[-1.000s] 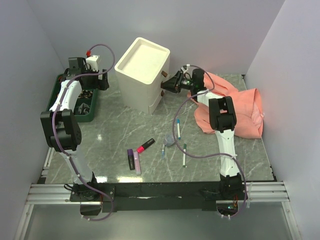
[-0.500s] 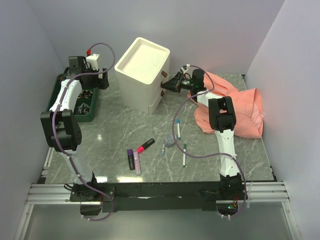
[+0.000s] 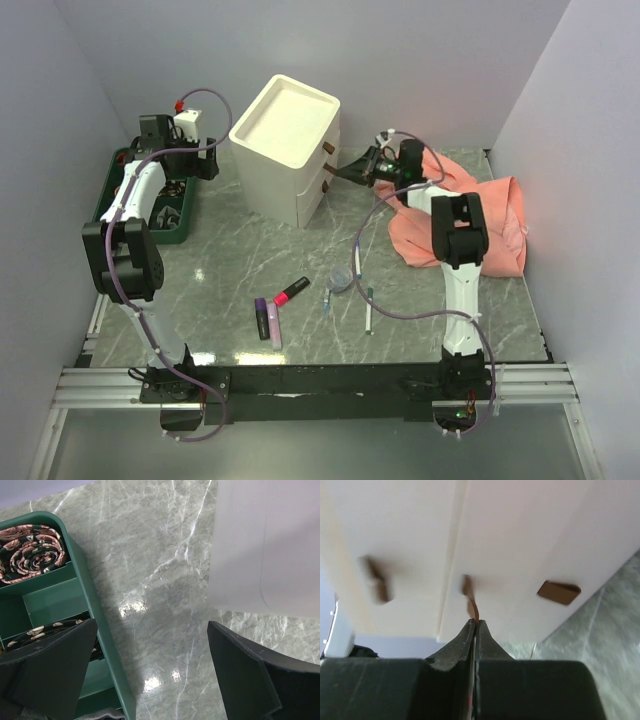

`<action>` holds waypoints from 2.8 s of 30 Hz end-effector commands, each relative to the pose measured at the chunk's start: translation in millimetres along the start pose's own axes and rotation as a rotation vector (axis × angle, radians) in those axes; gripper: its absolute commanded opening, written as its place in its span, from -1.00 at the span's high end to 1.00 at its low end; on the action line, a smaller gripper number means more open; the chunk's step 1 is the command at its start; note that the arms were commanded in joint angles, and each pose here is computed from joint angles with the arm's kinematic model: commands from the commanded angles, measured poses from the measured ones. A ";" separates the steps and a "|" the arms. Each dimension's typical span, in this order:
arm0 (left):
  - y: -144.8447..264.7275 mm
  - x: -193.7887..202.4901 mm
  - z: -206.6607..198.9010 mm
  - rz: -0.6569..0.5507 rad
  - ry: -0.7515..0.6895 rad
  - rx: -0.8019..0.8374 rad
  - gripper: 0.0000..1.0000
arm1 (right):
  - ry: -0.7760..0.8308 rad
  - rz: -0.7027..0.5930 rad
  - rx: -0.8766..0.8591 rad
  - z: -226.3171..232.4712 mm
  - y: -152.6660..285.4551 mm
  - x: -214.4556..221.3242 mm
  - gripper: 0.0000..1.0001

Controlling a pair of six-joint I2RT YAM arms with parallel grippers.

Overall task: Sort the stationery into containers
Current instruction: Open the drawer in the storage box, then pick up the stationery from the center of the board.

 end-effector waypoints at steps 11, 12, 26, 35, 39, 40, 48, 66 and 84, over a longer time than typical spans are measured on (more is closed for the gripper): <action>2.9 -45.5 22.0 -0.167 -0.021 -0.047 -0.99 | 0.183 -0.053 0.030 56.9 82.6 -7.2 0.97; 3.9 -47.5 21.2 -0.173 -0.022 -0.046 -0.99 | 0.176 -0.050 0.034 57.4 84.2 -5.5 0.97; 4.4 -52.3 25.4 -0.198 -0.016 -0.060 -0.99 | 0.185 -0.114 0.084 55.4 124.5 -11.4 0.97; 4.8 -55.1 24.5 -0.211 -0.004 -0.055 -0.99 | 0.168 -0.124 0.122 44.0 123.2 -11.9 0.70; 8.3 -56.6 22.2 -0.220 0.005 -0.050 -0.99 | 0.176 -0.126 0.148 40.3 123.3 -12.7 0.32; 9.5 -57.2 22.6 -0.223 0.004 -0.051 -0.99 | 0.194 -0.119 0.157 38.5 124.0 -11.8 0.27; 38.0 -78.6 27.3 -0.288 -0.004 -0.125 -0.99 | 0.245 -0.022 0.271 26.8 144.5 29.8 0.07; 84.8 -33.8 2.7 -0.281 0.022 -0.182 -0.99 | 1.290 0.569 0.342 40.4 121.4 158.7 -0.99; 101.2 4.4 -7.5 -0.240 0.067 -0.176 -0.99 | 1.587 1.039 0.219 -18.9 88.8 215.0 -1.00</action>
Point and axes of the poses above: each gripper's point midway between its finger pads, its own y axis back along the fingers, its own z axis along the line the jaws close on, x = y × z, the point moved 3 cm from there along y, back along the fingers, and after that the axes turned 9 degrees about -y, right-handed, at the moved point
